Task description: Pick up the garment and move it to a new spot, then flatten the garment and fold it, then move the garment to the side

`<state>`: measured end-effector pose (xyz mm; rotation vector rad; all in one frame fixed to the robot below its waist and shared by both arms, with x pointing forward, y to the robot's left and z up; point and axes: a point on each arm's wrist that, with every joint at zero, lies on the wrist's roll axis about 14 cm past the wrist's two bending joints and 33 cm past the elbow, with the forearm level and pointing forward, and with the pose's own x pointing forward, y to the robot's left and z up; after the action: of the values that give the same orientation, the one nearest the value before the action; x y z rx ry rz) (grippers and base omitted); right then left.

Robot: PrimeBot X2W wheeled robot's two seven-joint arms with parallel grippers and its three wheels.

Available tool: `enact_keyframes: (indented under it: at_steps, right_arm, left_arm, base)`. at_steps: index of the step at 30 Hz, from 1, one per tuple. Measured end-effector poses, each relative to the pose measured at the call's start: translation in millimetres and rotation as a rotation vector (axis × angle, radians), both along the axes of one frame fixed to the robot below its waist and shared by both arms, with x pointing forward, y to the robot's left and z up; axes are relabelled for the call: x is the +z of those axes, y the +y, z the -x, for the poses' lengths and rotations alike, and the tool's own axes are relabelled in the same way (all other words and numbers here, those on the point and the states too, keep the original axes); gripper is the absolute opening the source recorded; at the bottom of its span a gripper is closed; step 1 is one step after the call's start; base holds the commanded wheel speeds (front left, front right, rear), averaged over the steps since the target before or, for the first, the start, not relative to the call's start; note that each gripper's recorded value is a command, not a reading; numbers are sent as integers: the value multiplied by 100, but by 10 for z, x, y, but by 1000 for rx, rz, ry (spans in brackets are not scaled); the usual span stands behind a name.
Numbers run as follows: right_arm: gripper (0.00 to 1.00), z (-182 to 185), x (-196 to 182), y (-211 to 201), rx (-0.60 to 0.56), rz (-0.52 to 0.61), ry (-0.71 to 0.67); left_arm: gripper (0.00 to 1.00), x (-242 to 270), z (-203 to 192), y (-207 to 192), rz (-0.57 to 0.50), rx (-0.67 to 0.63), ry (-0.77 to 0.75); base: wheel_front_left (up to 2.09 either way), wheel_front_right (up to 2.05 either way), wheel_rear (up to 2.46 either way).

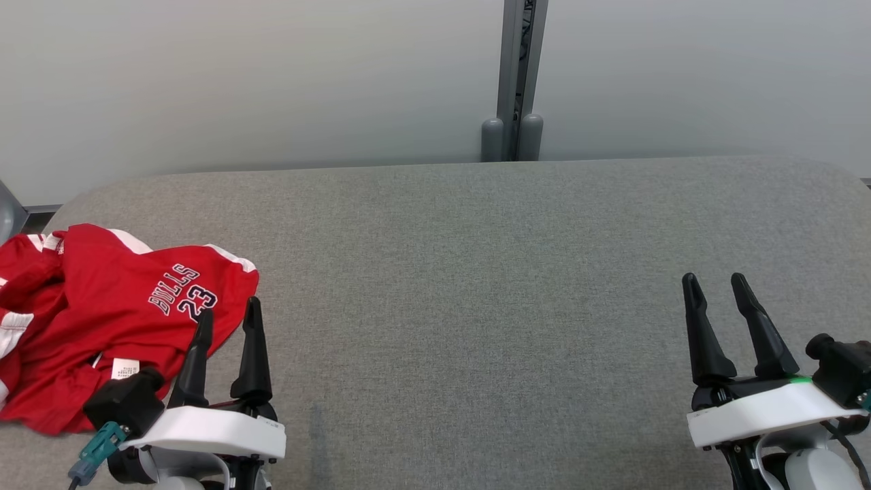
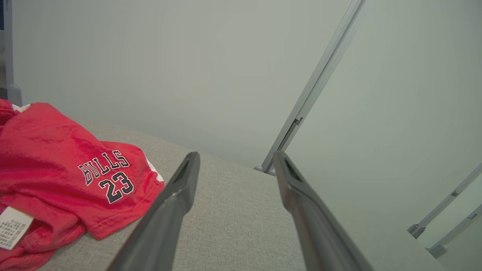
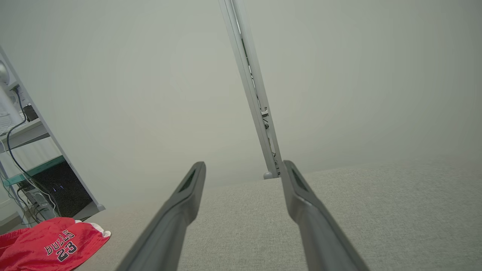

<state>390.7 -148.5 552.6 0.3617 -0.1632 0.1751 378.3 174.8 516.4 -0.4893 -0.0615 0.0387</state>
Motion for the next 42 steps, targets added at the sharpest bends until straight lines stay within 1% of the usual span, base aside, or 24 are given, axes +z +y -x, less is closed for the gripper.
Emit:
enact_keyframes:
  at_steps: [24, 33, 42]
  right_arm:
    - [100, -10, 72, 46, -5, 182, -70]
    - [100, -4, 94, 80, -1, 240, -94]
    - [100, -5, 127, 117, 4, 272, -118]
  left_arm:
    - [100, 134, -8, -31, -179, 8, -63]
    - [100, 159, -5, -67, -234, 3, -80]
    - [100, 176, -2, -88, -276, 2, -92]
  base:
    - [0, 0, 0]
    - [0, 0, 0]
    - [0, 0, 0]
